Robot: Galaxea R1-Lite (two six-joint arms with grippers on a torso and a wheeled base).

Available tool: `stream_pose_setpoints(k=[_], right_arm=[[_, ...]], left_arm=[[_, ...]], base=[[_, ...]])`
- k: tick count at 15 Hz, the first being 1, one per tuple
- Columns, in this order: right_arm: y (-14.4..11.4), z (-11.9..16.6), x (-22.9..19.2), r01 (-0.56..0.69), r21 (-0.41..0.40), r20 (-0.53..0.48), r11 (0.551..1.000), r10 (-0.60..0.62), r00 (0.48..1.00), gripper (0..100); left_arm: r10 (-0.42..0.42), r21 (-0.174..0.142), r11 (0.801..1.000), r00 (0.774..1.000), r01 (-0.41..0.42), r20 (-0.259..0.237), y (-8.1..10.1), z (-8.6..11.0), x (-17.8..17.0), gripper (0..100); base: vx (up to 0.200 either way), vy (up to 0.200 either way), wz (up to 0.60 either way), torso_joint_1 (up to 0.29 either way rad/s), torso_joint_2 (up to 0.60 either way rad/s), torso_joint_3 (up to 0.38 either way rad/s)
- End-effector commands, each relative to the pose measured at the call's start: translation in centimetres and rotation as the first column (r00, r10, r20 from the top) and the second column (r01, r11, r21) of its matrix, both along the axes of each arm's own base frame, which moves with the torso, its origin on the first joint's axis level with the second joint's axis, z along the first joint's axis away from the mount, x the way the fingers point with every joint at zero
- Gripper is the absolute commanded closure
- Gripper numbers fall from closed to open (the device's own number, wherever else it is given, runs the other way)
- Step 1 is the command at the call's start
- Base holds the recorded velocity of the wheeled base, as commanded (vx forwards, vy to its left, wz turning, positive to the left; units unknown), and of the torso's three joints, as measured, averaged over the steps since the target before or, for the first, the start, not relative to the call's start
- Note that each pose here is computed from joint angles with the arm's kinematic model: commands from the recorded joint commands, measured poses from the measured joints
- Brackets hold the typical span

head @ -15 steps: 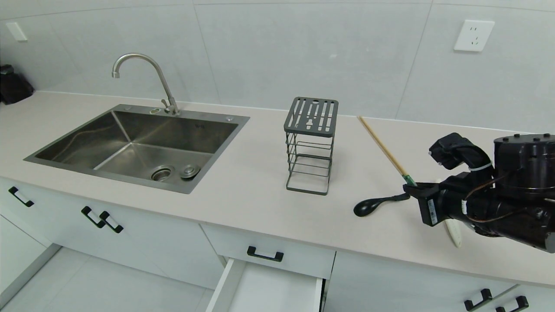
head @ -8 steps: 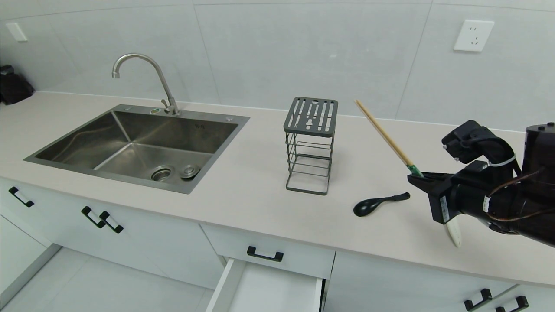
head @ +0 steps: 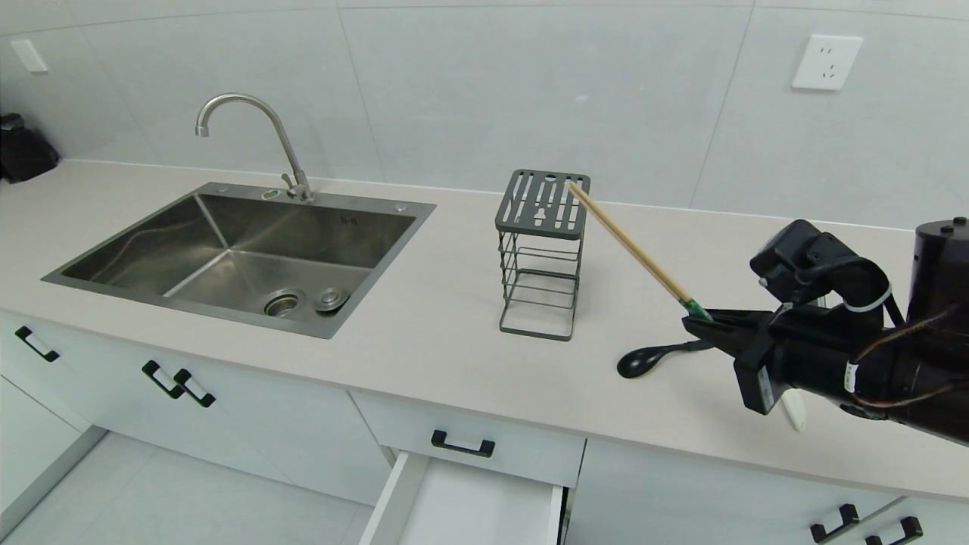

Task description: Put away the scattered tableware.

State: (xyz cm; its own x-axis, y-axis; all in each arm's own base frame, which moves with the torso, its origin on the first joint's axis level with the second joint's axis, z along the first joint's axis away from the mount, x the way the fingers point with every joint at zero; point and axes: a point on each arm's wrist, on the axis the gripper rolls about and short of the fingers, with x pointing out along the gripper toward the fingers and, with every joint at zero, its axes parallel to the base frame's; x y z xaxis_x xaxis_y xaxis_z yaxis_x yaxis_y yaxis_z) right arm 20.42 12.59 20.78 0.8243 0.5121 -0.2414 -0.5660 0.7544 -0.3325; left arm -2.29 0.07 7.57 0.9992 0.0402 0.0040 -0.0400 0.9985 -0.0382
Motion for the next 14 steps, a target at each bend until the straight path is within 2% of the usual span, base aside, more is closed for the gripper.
stream_pose_setpoints(k=[1, 4, 7, 10, 12, 14], right_arm=[[0.5, -0.3, -0.2, -0.032, -0.010, -0.009, 0.999, 0.032, 0.999, 100], [1.7, -1.6, -2.0, -0.263, 0.010, -0.069, 0.965, 0.263, 0.962, 100], [3.6, -1.4, -2.7, -0.368, 0.030, -0.072, 0.929, 0.369, 0.927, 100], [5.0, -3.6, -3.7, -0.445, 0.011, -0.186, 0.896, 0.439, 0.879, 100], [5.2, -4.5, -4.3, -0.437, 0.052, -0.252, 0.898, 0.435, 0.864, 100], [6.3, -4.8, -4.6, -0.376, 0.205, -0.349, 0.904, 0.426, 0.835, 100]], left_arm=[[0.000, 0.000, 1.000, 1.000, 0.000, -0.001, 0.0, 0.0, 0.0, 0], [0.000, 0.000, 1.000, 1.000, 0.000, -0.001, 0.0, 0.0, 0.0, 0], [0.000, 0.000, 1.000, 1.000, 0.000, -0.001, 0.0, 0.0, 0.0, 0], [0.001, 0.000, 1.000, 1.000, -0.001, -0.001, 0.0, 0.0, 0.0, 0], [0.000, 0.000, 1.000, 1.000, 0.000, -0.001, 0.0, 0.0, 0.0, 0], [0.000, 0.000, 1.000, 1.000, 0.000, -0.001, 0.0, 0.0, 0.0, 0]], base=[[0.000, 0.000, 0.00, 0.000, 0.00, 0.000], [0.000, 0.000, 0.00, 0.000, 0.00, 0.000], [0.000, 0.000, 0.00, 0.000, 0.00, 0.000], [0.000, 0.000, 0.00, 0.000, 0.00, 0.000], [0.000, 0.000, 0.00, 0.000, 0.00, 0.000], [0.000, 0.000, 0.00, 0.000, 0.00, 0.000]])
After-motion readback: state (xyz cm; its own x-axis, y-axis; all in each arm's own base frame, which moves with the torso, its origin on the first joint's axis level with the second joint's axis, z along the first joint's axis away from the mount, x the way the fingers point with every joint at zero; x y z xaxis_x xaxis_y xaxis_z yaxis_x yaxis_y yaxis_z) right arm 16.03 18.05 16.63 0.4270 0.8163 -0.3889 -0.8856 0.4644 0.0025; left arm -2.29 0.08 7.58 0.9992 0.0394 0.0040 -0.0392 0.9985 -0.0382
